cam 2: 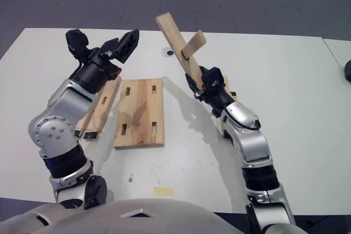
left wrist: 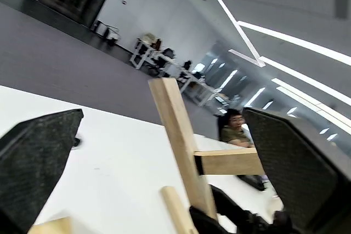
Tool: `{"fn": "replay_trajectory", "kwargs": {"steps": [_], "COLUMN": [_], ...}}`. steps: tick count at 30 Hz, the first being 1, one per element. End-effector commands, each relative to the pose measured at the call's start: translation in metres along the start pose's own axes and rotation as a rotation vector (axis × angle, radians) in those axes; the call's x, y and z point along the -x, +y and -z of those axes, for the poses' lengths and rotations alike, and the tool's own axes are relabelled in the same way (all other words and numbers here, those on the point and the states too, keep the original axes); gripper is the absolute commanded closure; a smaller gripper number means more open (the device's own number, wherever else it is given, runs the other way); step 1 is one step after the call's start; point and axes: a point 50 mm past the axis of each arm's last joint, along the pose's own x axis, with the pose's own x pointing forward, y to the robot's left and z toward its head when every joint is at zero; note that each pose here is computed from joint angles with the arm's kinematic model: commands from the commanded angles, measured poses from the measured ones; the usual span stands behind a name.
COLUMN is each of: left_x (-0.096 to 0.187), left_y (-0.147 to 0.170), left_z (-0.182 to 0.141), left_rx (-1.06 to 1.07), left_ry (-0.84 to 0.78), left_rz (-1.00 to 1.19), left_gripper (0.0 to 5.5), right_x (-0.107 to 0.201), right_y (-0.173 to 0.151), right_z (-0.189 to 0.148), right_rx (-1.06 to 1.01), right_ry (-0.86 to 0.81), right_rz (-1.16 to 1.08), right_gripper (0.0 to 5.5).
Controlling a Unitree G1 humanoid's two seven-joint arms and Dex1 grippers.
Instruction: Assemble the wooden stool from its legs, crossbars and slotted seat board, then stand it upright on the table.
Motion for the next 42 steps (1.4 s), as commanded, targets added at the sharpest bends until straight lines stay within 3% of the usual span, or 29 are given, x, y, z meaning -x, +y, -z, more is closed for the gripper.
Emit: {"fn": "replay_trajectory", "kwargs": {"steps": [1, 8, 21, 26, 29, 33, 35, 42], "left_x": [-0.010, -0.015, -0.004, -0.005, -0.005, -0.001, 0.001, -0.001], "left_y": [-0.011, -0.025, -0.039, -0.042, -0.040, -0.020, -0.008, 0.019], "left_z": [-0.012, -0.022, -0.035, -0.036, -0.050, -0.089, -0.099, -0.084], "left_rx": [0.165, 0.160, 0.005, -0.057, -0.129, -0.246, -0.287, -0.330], "left_ry": [-0.016, 0.007, 0.047, 0.065, 0.006, -0.158, -0.206, -0.192], "left_rz": [0.044, 0.070, 0.099, 0.096, 0.074, -0.069, -0.152, -0.280], "left_gripper": [0.63, 1.73, 3.93, 4.37, 4.48, 4.48, 4.48, 4.48], "right_x": [-0.002, -0.002, -0.002, -0.002, -0.001, 0.001, 0.000, -0.050], "right_y": [0.018, 0.035, 0.039, 0.040, 0.037, 0.029, 0.026, -0.005], "right_z": [-0.021, -0.028, -0.027, -0.027, -0.018, 0.020, 0.022, 0.004], "right_rx": [-0.030, -0.068, -0.053, -0.063, -0.074, 0.031, 0.012, -0.053], "right_ry": [-0.163, -0.195, -0.188, -0.189, -0.120, 0.181, 0.245, 0.229], "right_rz": [-0.135, -0.283, -0.298, -0.296, -0.276, -0.322, -0.389, -0.395], "right_gripper": [3.46, 3.46, 3.46, 3.46, 2.79, 2.17, 1.83, 0.76]}}
